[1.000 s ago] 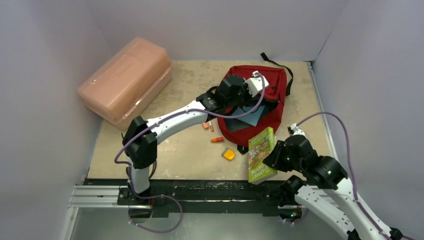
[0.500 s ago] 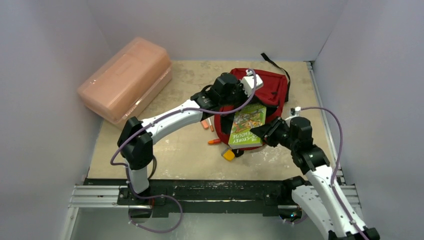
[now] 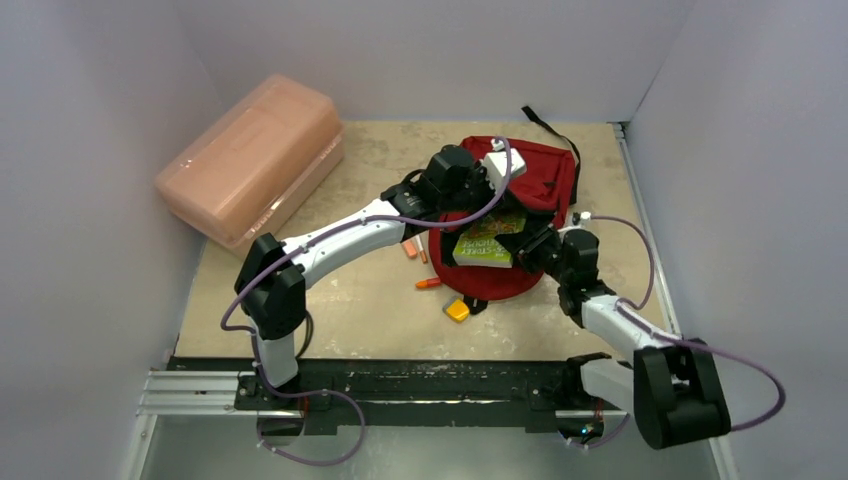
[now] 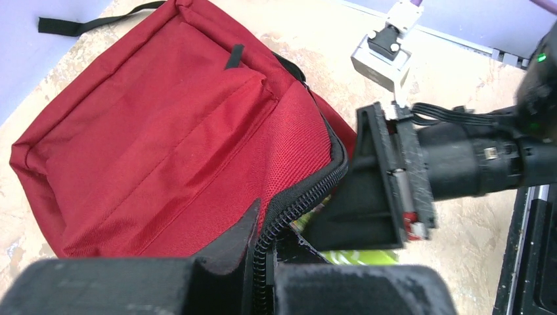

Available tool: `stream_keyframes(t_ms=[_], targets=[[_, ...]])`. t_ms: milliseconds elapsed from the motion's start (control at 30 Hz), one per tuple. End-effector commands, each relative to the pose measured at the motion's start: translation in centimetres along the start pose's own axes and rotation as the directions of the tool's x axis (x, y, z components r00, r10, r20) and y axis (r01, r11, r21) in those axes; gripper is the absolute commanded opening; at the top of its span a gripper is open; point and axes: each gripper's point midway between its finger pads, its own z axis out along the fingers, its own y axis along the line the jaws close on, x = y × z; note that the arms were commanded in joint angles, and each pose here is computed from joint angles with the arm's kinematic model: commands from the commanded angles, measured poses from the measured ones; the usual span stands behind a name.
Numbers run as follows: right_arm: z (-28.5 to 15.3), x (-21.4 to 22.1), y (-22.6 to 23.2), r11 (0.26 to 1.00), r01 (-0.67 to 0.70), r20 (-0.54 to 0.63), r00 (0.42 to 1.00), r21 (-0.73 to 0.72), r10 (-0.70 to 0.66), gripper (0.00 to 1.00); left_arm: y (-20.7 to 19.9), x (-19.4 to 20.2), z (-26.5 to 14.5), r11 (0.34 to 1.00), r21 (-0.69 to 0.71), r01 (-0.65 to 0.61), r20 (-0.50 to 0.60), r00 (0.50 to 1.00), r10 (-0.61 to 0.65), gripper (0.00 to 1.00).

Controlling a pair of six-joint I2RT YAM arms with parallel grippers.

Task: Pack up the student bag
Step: Place the book in the student bag.

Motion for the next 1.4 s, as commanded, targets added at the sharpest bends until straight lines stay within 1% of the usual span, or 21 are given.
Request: stream_keyframes(t_ms=[0,100,167,233,300,333,367,433,500,533,600,667,733,767,833,867,967,1033,1100,1200,1367], targets=[[1.2,-7.0,5.5,0.957,0.209,0.375,0.919,-0.203,-0.121,0.03,-0.4,-5.4,-1.9,1.0,0.02,0.002,0.148,0.989,-0.004,0.0],[2.5,-8.5,4.9,0.951,0.269,0.448,0.876,-0.15,-0.177,0.26,-0.4,-5.3,-1.7,1.0,0.023,0.014,0.144,0.989,-0.017,0.0],[3.4,-8.3,4.4,0.946,0.299,0.43,0.876,-0.129,-0.218,0.35,-0.5,-5.1,-1.6,1.0,0.023,0.017,0.14,0.99,-0.02,0.0],[4.4,-7.4,2.7,0.95,0.31,0.362,0.891,-0.044,-0.274,0.45,-0.4,-4.8,-1.6,1.0,0.02,0.018,0.132,0.991,-0.02,0.0],[4.3,-6.0,0.9,0.949,0.311,0.265,0.913,0.047,-0.312,0.58,-0.3,-4.7,-1.7,1.0,0.012,0.015,0.128,0.992,-0.016,0.0],[3.5,-5.8,0.7,0.941,0.328,0.24,0.91,0.081,-0.338,0.64,-0.2,-4.7,-1.6,1.0,0.009,0.013,0.128,0.992,-0.015,0.0],[2.9,-5.3,0.0,0.93,0.346,0.206,0.907,0.127,-0.366,0.75,-0.2,-4.7,-1.6,1.0,0.007,0.012,0.132,0.991,-0.013,0.0],[1.8,-4.6,-1.6,0.901,0.381,0.139,0.9,0.206,-0.412,0.86,-0.2,-4.7,-1.5,1.0,0.008,0.015,0.137,0.99,-0.016,0.0],[0.9,-3.7,-3.4,0.867,0.416,0.054,0.894,0.274,-0.446,0.93,-0.3,-4.8,-1.3,1.0,0.015,0.022,0.14,0.99,-0.024,0.0],[0.4,-3.2,-4.3,0.849,0.435,0.003,0.889,0.301,-0.457,0.95,-0.3,-4.8,-1.2,1.0,0.018,0.024,0.14,0.99,-0.026,0.0],[-0.8,-2.9,-5.1,0.813,0.472,-0.045,0.872,0.34,-0.488,0.95,-0.4,-4.8,-1.3,0.999,0.021,0.024,0.14,0.99,-0.027,0.0],[-2.0,-2.3,-5.2,0.793,0.505,-0.075,0.855,0.34,-0.513,0.94,-0.4,-4.8,-1.3,0.999,0.021,0.025,0.135,0.99,-0.028,0.0],[-2.8,-1.2,-5.1,0.782,0.542,-0.107,0.836,0.306,-0.538,0.8,-0.4,-4.7,-1.4,0.999,0.025,0.026,0.131,0.991,-0.029,0.0],[-2.9,-0.4,-4.6,0.781,0.564,-0.115,0.824,0.268,-0.556,0.75,-0.4,-4.5,-1.3,0.999,0.027,0.027,0.128,0.991,-0.03,0.0],[-2.9,0.9,-3.4,0.779,0.598,-0.101,0.801,0.19,-0.59,0.65,-0.5,-4.6,-1.3,0.999,0.032,0.026,0.129,0.991,-0.03,0.0],[-2.8,1.3,-2.7,0.782,0.604,-0.084,0.797,0.158,-0.598,0.58,-0.5,-4.5,-1.3,0.999,0.033,0.027,0.126,0.991,-0.031,0.0],[-1.8,1.6,-1.8,0.805,0.584,-0.035,0.811,0.098,-0.584,0.39,-0.6,-4.5,-1.3,0.999,0.037,0.026,0.126,0.992,-0.03,0.0],[-0.7,1.7,-2.2,0.826,0.555,-0.042,0.832,0.101,-0.554,0.33,-0.6,-4.5,-1.3,0.999,0.038,0.027,0.123,0.992,-0.031,0.0],[0.0,2.1,-2.1,0.835,0.543,-0.038,0.839,0.084,-0.542,0.32,-0.8,-4.4,-1.3,0.997,0.044,0.057,0.119,0.991,-0.061,0.0],[0.7,2.3,-2.2,0.833,0.549,-0.022,0.835,0.06,-0.549,0.32,-1.1,-4.6,-1.3,0.996,0.063,0.059,0.116,0.991,-0.066,0.0],[2.3,2.1,-3.0,0.802,0.593,-0.022,0.805,0.078,-0.593,0.32,-1.1,-4.4,-1.4,0.996,0.063,0.067,0.102,0.992,-0.073,0.0]])
